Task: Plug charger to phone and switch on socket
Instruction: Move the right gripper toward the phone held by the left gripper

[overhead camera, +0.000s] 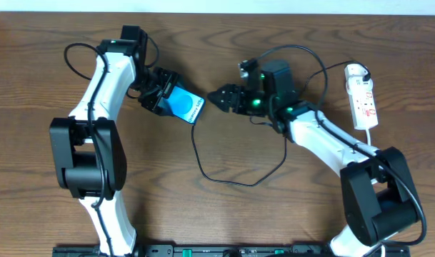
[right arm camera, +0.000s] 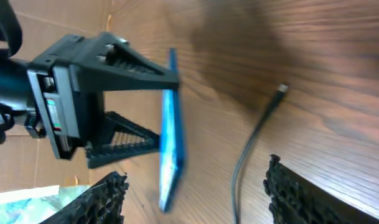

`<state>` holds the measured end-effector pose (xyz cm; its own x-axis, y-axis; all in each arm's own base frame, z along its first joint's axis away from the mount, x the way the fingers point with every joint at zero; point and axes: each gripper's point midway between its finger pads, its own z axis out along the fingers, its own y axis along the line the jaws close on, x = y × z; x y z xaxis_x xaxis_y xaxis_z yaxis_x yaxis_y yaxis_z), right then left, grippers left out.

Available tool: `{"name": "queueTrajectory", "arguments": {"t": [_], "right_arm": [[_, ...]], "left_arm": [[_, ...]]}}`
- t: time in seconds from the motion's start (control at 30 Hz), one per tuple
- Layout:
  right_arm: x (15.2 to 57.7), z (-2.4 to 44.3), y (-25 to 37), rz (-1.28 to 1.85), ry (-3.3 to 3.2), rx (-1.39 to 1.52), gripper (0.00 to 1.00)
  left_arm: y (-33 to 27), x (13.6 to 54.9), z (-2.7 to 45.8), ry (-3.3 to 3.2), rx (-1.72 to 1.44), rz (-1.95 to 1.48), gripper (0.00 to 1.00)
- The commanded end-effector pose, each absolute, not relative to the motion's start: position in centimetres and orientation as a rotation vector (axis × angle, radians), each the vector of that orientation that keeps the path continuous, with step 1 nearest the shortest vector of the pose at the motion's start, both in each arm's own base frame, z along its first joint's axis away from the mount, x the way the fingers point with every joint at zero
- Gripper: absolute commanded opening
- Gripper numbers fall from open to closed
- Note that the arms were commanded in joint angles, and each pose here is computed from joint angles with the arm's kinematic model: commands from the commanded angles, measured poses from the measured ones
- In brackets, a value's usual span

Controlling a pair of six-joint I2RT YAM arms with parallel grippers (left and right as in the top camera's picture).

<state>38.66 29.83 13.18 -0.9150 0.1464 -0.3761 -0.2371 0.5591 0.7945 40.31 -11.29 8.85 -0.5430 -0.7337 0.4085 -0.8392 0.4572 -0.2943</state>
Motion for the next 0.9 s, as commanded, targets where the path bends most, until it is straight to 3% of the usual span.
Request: {"name": "queueTrajectory", "arguments": {"t": [0.0,0.37,0.57,0.87], "right_arm": [[39.1,12.8,31.3,1.215,2.406,-0.054,0.66],[38.2,11.0,32.7,1.064,2.456,0.035,0.5],[38.1,10.4,32.7,1.048,2.471,0.039,0.34],[37.9,9.9,32.8,1.043,2.483,0.037,0.23]], "left_arm": [[-12.4,40.4,9.6,-2.445,1.389,0.721,0.6],[-15.4,39.7,9.7,-2.445,1.354,0.708,0.6],[-16.3,39.4,9.8,-2.44,1.323,0.721,0.6],[-16.3,39.4,9.8,-2.437,1.326,0.72,0.6]]}}
